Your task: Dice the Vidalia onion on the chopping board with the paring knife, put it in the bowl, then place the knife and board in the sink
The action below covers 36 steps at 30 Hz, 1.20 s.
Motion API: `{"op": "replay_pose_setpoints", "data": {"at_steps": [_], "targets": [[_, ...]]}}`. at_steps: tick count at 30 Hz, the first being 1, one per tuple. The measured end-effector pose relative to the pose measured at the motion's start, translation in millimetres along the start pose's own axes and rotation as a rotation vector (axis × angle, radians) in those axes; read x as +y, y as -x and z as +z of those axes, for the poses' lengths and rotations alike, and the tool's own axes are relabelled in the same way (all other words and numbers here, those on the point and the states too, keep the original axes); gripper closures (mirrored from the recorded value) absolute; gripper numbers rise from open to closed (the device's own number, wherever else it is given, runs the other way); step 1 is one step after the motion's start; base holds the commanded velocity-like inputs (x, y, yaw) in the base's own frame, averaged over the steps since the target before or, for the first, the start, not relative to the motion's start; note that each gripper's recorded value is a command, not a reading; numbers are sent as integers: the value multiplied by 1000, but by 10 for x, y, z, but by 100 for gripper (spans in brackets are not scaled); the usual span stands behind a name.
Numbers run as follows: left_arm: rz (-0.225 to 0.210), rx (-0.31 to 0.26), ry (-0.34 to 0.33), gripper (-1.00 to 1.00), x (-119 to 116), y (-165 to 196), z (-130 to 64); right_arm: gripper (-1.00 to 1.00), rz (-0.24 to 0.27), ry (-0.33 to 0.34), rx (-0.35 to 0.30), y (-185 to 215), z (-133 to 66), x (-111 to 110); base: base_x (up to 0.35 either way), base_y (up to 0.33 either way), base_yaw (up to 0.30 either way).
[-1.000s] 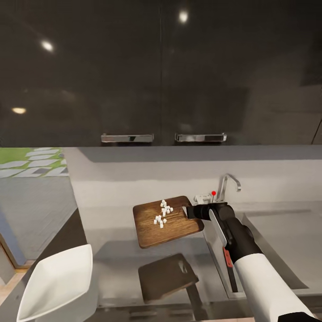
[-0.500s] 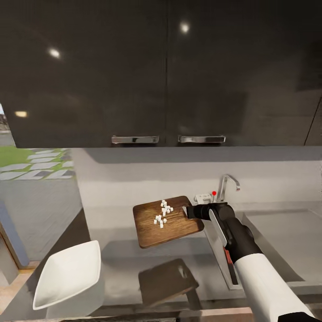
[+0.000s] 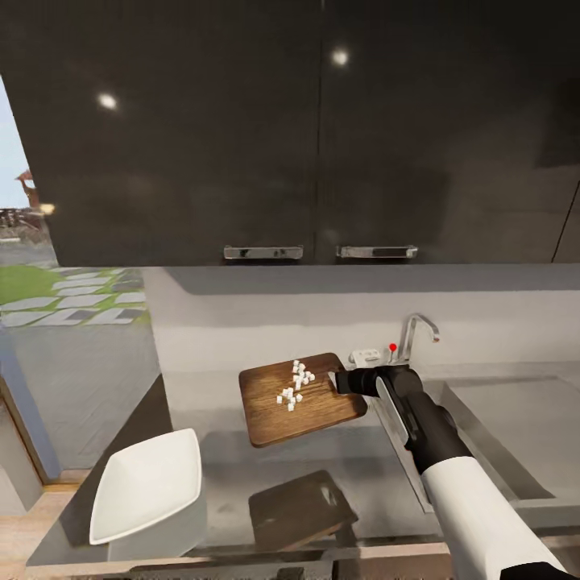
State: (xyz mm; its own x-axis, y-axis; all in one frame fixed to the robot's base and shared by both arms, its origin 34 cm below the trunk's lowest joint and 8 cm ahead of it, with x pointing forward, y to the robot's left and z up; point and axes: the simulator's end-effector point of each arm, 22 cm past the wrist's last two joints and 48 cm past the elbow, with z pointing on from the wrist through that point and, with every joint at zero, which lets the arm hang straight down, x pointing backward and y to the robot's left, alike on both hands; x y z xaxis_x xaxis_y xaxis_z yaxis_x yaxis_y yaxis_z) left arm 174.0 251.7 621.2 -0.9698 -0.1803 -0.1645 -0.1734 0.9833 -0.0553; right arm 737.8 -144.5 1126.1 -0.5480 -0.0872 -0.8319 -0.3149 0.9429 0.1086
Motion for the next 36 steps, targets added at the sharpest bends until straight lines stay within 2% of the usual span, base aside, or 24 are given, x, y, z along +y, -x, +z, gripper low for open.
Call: {"op": "replay_pose_setpoints", "data": {"at_steps": [17, 26, 36], "targets": [[0, 0, 1, -100, 3, 1, 0, 100, -4, 3, -1, 4, 8, 30, -132, 249, 0], [0, 1, 2, -100, 8, -1, 0, 100, -14, 3, -32, 70, 9, 37, -133, 250, 0], [0, -1, 2, -100, 8, 3, -1, 100, -10, 15, -37, 92, 16, 120, -12, 181, 0]]}}
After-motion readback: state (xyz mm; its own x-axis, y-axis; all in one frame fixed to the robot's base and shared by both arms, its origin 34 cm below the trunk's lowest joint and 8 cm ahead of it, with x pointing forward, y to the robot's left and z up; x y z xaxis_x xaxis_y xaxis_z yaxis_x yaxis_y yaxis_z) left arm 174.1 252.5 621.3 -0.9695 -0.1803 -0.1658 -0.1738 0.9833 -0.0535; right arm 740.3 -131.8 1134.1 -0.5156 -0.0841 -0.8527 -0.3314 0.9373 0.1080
